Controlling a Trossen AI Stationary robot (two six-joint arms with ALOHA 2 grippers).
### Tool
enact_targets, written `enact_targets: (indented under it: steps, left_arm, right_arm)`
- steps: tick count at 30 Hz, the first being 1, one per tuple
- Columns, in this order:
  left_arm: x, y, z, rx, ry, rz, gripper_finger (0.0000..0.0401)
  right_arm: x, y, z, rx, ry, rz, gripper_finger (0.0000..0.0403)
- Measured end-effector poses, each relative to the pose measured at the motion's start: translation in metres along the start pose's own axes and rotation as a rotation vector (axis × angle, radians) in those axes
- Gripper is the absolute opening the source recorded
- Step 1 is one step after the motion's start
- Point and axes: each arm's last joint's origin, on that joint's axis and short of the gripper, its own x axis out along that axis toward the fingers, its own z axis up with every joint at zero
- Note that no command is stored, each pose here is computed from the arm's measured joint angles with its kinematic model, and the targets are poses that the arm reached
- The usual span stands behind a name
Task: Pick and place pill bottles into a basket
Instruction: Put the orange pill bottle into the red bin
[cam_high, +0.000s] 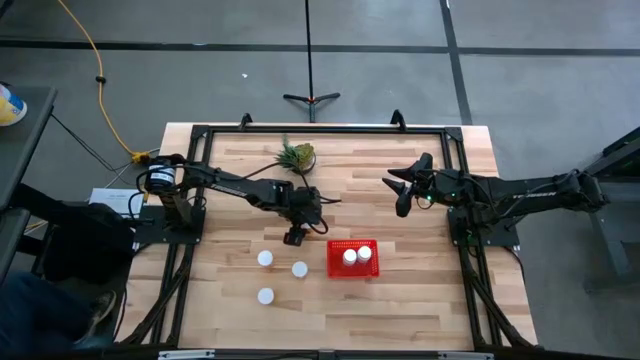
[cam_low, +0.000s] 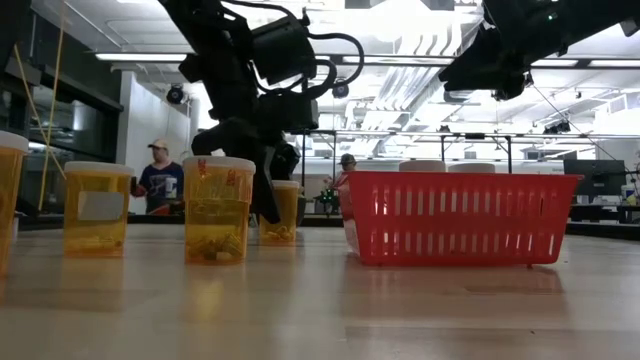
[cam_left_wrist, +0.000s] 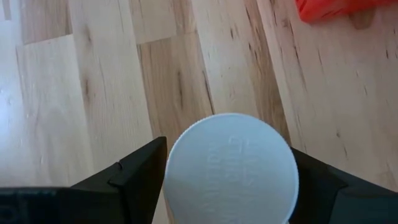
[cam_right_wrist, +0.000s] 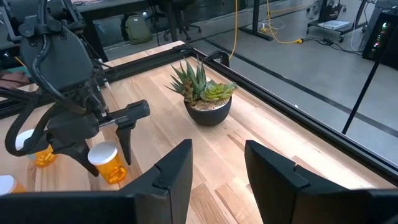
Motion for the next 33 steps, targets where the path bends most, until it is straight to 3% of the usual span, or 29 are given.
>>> enact_targets:
  steps: [14,26,33]
  left_arm:
    - [0.0000,0.0008,-0.0003,0.000,0.008,0.026,0.0301]
    - [0.0000,0.0002,-0.0001,-0.001,0.003,0.008,0.0220]
    - [0.0000,0.0003,0.0003,-0.001,-0.002,0.009,0.0243]
  right_arm:
    - [0.0000,0.0000,0.0000,0.000,0.000,0.000,0.0138]
    - [0.0000,0.0000,0.0000,0.000,0.000,0.000,0.0138]
    - [0.0000,-0.0001,0.0000,0.000,0.000,0.000,0.0138]
